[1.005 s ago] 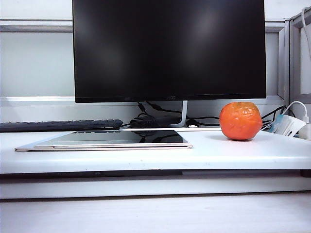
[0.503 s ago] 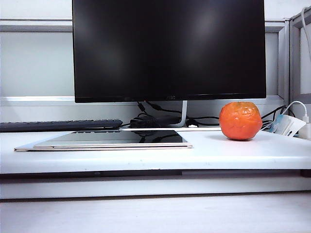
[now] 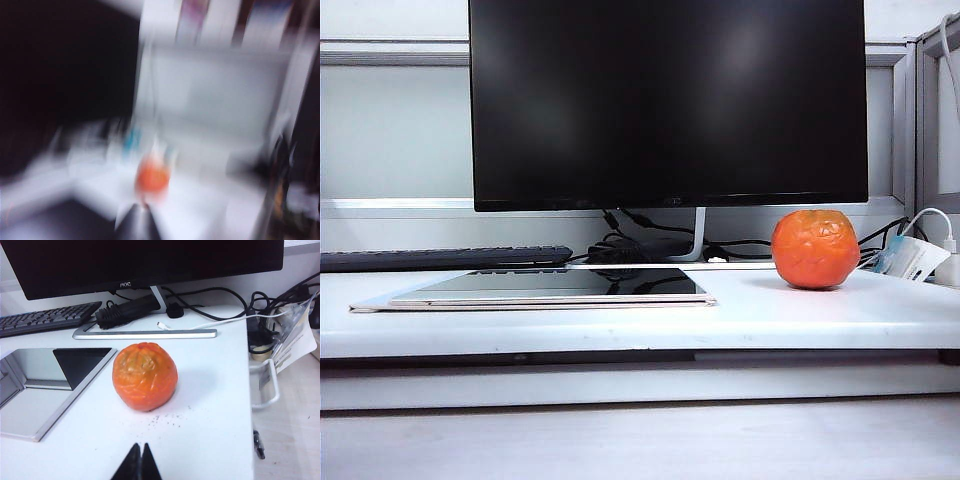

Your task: Place the orange on the center of the mirror.

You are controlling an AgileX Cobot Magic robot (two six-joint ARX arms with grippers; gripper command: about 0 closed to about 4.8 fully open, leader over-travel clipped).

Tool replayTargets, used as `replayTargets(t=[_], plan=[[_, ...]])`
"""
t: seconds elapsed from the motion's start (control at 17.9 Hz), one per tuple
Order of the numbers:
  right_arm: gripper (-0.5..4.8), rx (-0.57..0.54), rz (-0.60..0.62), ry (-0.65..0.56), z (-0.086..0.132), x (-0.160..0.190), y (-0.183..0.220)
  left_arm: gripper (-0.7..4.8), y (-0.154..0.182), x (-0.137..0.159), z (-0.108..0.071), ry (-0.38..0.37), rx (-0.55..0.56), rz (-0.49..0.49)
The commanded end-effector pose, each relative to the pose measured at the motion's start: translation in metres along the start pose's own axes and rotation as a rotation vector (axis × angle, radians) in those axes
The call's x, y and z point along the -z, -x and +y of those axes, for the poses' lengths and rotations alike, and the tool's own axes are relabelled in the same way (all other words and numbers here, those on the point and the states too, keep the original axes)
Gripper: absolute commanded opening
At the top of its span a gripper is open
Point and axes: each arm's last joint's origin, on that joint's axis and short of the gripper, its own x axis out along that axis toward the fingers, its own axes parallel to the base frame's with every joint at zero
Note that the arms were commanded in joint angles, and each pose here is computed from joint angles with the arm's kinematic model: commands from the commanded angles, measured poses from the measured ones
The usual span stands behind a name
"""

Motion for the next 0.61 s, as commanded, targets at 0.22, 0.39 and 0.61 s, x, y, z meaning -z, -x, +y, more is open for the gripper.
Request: replayTargets(t=[0.22, 0.39, 0.61], plan=[[-0.01, -0.015, -0.105, -0.044, 0.001, -0.009, 0.0, -0.05, -0.009, 0.022, 0.002, -0.052, -0.217, 0.102], [-0.01, -0.028, -0.174, -0.022, 0.003, -0.016, 0.001, -0.05, -0.016, 0.036, 0.005, -0.091, -0.356, 0.219], [-0.01, -0.031, -0.181, -0.021, 0.003, -0.016, 0.001, -0.05, -0.021, 0.054, 0.008, -0.046, -0.378, 0.374]])
